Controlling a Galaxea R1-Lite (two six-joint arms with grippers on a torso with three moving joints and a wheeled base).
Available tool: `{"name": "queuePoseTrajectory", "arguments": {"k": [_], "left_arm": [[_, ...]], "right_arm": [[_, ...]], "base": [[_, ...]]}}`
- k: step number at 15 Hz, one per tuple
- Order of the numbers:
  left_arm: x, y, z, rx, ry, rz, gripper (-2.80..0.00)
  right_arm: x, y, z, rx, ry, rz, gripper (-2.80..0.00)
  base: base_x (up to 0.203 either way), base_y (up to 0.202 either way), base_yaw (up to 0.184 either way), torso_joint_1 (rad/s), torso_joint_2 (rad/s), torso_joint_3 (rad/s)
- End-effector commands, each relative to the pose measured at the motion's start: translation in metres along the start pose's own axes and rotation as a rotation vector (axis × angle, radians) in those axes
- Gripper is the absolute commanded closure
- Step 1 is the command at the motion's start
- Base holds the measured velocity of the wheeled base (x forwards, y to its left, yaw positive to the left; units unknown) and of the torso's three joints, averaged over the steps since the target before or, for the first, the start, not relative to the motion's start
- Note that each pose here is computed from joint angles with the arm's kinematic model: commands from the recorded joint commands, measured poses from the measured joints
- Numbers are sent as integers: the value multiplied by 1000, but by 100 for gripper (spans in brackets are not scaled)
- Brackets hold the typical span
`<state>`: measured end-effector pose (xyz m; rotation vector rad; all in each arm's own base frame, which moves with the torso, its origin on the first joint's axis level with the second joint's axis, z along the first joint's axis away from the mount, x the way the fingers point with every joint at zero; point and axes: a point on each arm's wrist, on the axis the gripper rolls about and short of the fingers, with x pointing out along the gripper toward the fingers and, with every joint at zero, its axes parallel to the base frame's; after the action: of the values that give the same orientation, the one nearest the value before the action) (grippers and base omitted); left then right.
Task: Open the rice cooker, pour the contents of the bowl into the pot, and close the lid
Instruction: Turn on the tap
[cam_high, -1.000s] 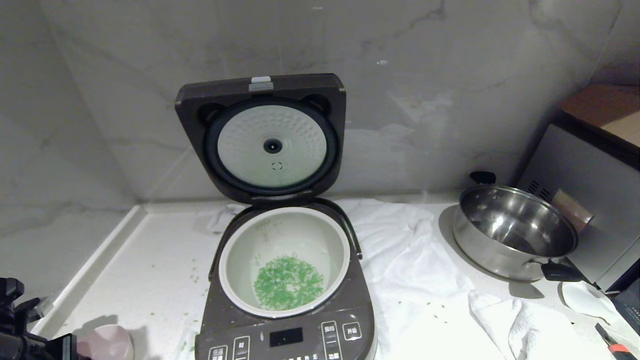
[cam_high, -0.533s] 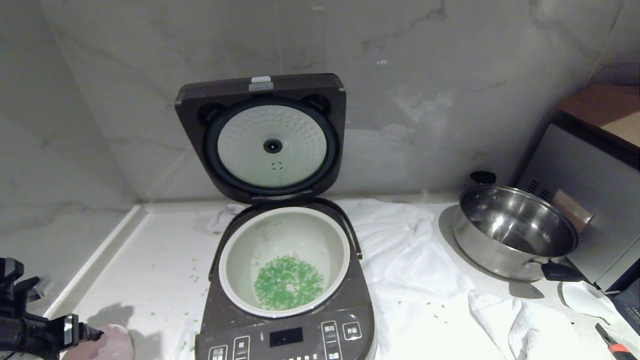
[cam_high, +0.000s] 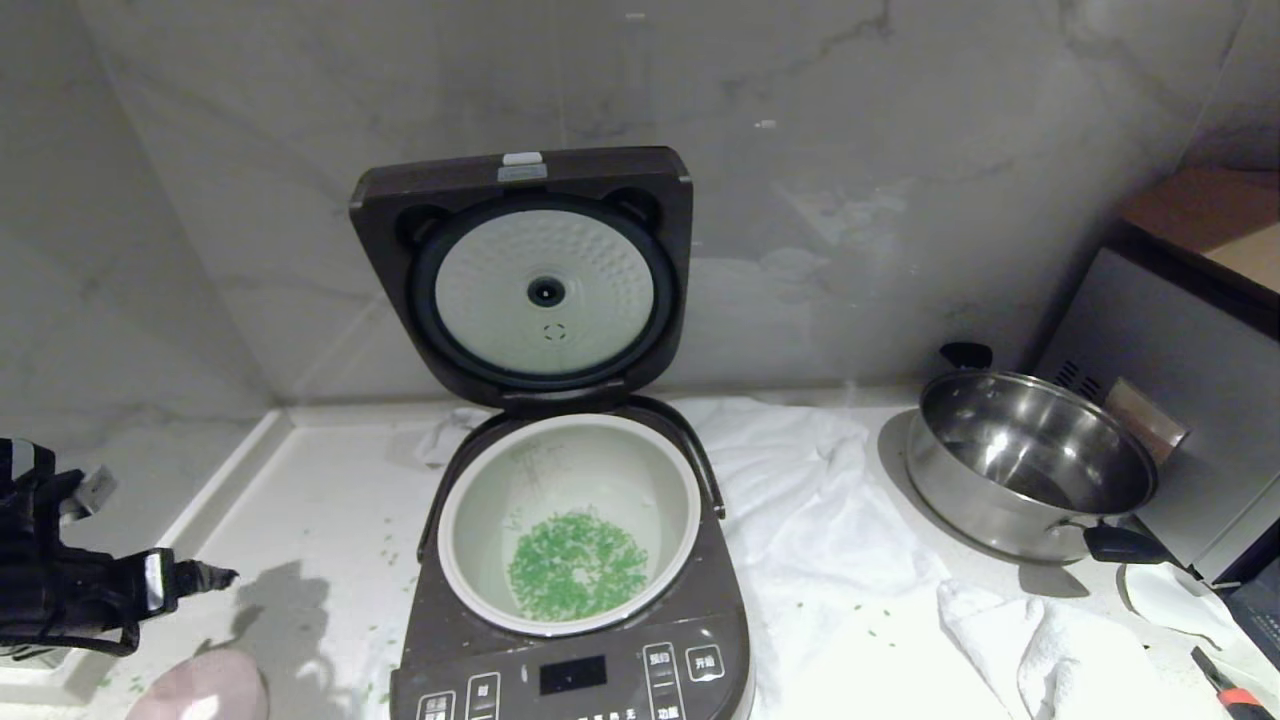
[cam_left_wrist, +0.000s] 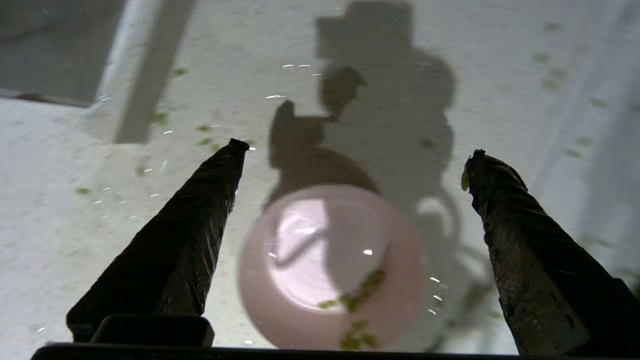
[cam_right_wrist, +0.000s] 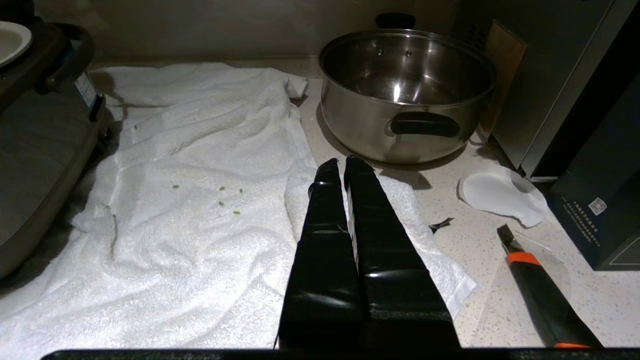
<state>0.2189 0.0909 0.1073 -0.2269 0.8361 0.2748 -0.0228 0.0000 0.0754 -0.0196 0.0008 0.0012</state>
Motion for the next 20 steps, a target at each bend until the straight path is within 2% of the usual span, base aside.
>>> {"name": "queuePoseTrajectory", "arguments": {"k": [1, 4, 8, 11, 13, 16, 17, 20], "left_arm": [[-40, -22, 4, 58, -145, -126, -280], [-85, -43, 5, 133, -293, -406, -280], [-159, -53, -15, 265, -515, -702, -280], [-202, -53, -38, 314, -635, -810, -280], [-227, -50, -56, 340, -687, -873, -280], [-261, -45, -80, 373, -676, -1017, -280], [-270, -43, -87, 374, -686, -1038, -280], [-280, -32, -119, 374, -727, -1034, -280]], "right_arm": [[0, 0, -1, 5, 2, 0, 0], [0, 0, 0, 9, 2, 0, 0], [0, 0, 0, 13, 1, 0, 0], [0, 0, 0, 17, 1, 0, 0], [0, 0, 0, 17, 2, 0, 0], [0, 0, 0, 17, 2, 0, 0], [0, 0, 0, 17, 2, 0, 0], [0, 0, 0, 17, 2, 0, 0]], "base": [[0, 0, 0, 0, 0, 0], [0, 0, 0, 0, 0, 0], [0, 0, 0, 0, 0, 0], [0, 0, 0, 0, 0, 0], [0, 0, 0, 0, 0, 0], [0, 0, 0, 0, 0, 0], [0, 0, 0, 0, 0, 0], [0, 0, 0, 0, 0, 0]]}}
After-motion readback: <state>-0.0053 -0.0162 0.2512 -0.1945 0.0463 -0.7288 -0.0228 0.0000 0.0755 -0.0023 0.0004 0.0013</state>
